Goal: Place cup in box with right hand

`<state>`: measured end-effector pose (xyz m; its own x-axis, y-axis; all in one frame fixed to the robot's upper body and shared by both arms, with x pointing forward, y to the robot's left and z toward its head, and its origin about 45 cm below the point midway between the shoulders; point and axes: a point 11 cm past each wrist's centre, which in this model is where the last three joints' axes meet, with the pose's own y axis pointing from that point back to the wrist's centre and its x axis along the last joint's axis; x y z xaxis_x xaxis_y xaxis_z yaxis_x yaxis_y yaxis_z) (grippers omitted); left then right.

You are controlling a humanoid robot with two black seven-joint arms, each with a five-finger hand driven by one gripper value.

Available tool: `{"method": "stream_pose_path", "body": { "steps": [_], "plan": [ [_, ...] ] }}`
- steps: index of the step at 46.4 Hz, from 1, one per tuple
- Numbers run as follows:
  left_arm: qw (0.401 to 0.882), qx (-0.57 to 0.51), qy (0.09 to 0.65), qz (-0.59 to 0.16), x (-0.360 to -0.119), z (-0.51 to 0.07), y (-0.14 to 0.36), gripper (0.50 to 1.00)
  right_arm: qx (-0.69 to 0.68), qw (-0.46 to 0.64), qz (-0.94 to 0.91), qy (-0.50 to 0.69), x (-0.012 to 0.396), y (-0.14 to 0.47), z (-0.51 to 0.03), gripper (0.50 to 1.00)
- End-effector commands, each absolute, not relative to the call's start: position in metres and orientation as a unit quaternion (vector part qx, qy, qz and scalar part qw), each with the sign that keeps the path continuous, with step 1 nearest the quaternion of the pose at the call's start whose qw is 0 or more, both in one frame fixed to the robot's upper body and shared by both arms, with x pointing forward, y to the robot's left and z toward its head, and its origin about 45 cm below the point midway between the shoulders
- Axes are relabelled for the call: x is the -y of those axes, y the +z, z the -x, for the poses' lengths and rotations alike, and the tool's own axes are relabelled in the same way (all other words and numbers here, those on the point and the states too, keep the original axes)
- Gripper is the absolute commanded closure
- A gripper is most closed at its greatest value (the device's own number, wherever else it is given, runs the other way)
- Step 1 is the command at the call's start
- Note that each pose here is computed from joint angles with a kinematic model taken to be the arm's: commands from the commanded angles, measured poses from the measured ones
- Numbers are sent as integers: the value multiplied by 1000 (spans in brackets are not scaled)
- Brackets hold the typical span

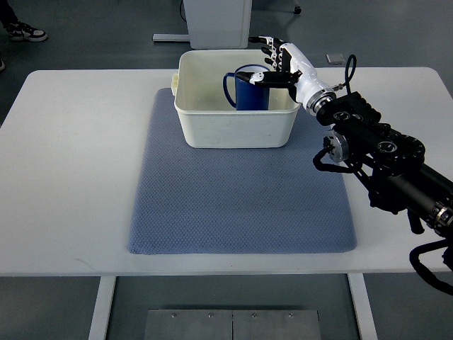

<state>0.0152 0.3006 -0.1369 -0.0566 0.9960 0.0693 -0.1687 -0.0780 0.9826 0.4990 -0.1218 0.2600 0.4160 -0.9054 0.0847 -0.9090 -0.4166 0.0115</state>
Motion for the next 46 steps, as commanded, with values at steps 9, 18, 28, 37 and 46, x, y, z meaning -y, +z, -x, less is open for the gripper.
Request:
{"method": "stream_pose_path", "body": {
  "steps": [9,18,28,37,46],
  "plan": [
    [509,-449,572,-460,-301,-15,-137,500,538,27,-842,33,120,261,-499,519],
    [510,-449,571,-461,-301,-15,-137,500,525,16,-850,34,109,270,-496,519],
    [509,-449,572,-461,-301,-15,-137,500,534,6,-845,33,130,281,-499,515],
    [509,-449,572,-460,-301,-15,-137,500,552,0,-833,33,163,290,-504,511],
    [509,-449,572,-461,-301,-15,-137,500,571,-16,-821,14,195,293,-504,507]
  ]
}}
